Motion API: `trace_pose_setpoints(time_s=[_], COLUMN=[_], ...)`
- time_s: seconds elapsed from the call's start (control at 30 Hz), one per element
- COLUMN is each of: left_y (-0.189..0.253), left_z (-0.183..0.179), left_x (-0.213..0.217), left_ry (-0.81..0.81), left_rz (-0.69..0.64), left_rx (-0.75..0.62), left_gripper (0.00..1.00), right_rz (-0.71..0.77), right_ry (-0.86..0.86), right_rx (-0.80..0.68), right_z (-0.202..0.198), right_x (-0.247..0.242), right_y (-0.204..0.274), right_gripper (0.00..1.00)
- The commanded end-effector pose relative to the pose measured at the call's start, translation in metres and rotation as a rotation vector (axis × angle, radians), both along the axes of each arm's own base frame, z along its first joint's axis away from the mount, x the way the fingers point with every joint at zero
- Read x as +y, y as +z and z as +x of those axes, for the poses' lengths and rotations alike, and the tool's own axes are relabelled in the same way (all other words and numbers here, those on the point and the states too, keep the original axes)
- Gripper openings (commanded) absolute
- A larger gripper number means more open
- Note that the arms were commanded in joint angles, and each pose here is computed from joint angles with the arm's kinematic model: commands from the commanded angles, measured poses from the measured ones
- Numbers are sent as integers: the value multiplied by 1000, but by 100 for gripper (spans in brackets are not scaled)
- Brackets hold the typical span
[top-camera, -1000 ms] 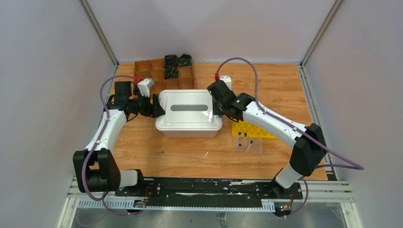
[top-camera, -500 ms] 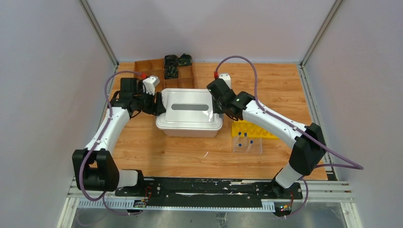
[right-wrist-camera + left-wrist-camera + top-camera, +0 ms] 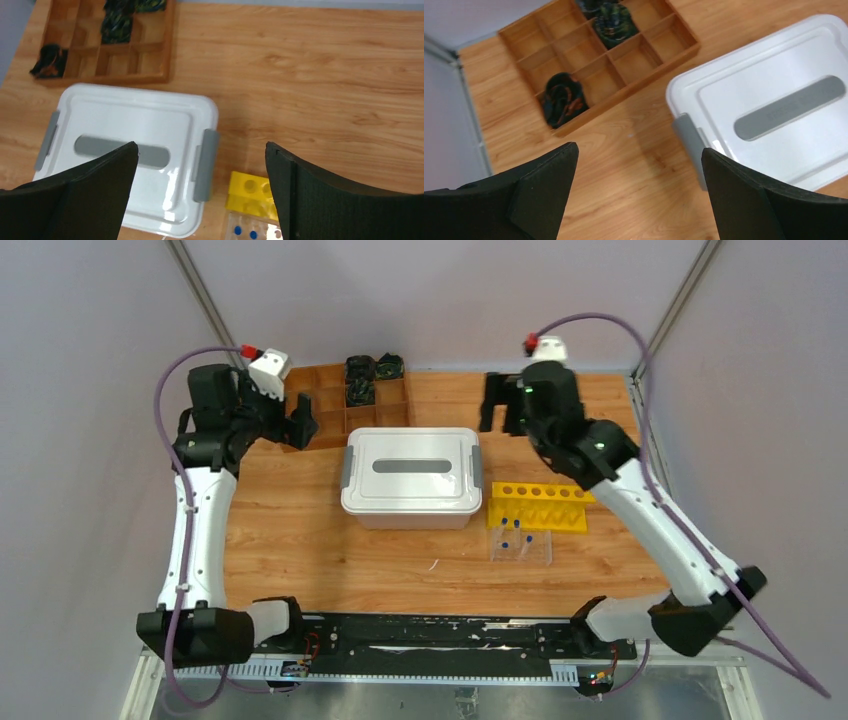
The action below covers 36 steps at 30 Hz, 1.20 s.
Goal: Organize the chemistry lab equipment
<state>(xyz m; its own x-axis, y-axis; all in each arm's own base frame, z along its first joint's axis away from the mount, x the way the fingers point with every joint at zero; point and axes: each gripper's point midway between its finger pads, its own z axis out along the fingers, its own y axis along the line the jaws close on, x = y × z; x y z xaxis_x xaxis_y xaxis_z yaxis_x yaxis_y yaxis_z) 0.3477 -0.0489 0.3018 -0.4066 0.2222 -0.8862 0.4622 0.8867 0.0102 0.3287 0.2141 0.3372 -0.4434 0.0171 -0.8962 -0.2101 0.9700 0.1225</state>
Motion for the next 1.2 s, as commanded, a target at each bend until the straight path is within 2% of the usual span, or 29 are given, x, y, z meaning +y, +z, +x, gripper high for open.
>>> trace_pose_setpoints(time_s=[0.0,0.13,0.27,0.33,0.47,0.53,0.77,0.97,1.17], left_y=[-11,-54,-87,-106,-146,-165,-190,-199,-184], left_z=[-9,-9,-4,-1,-1,-2,13,22,13], left_x=[39,62,68,71,65,57,33,33,30], left_ry=[123,206,236,251,244,219,168,195,203], left_rz=[91,158,166,173,142,98,-59,-109,-158], left_rx=[4,24,22,10,-15,-30,-129,-192,-384], left_gripper=[100,100,100,100,100,100,100,100,100], right_rz=[-36,6,17,-28,-140,-183,-215,-164,-133], right_ry=[-282,-571,-809,-902,-983,-990,-963,-859,-698], right_rx=[-21,-36,7,45,74,79,73,-83,-150], right_z=[-4,-22,-33,-37,-35,-30,-28,-25,-10], right_x=[-122,-219,-285,-306,-331,-337,-338,-324,-301], right_y=[5,-9,-41,-62,-108,-133,-198,-219,-234], right_gripper=[100,100,100,100,100,100,100,96,98])
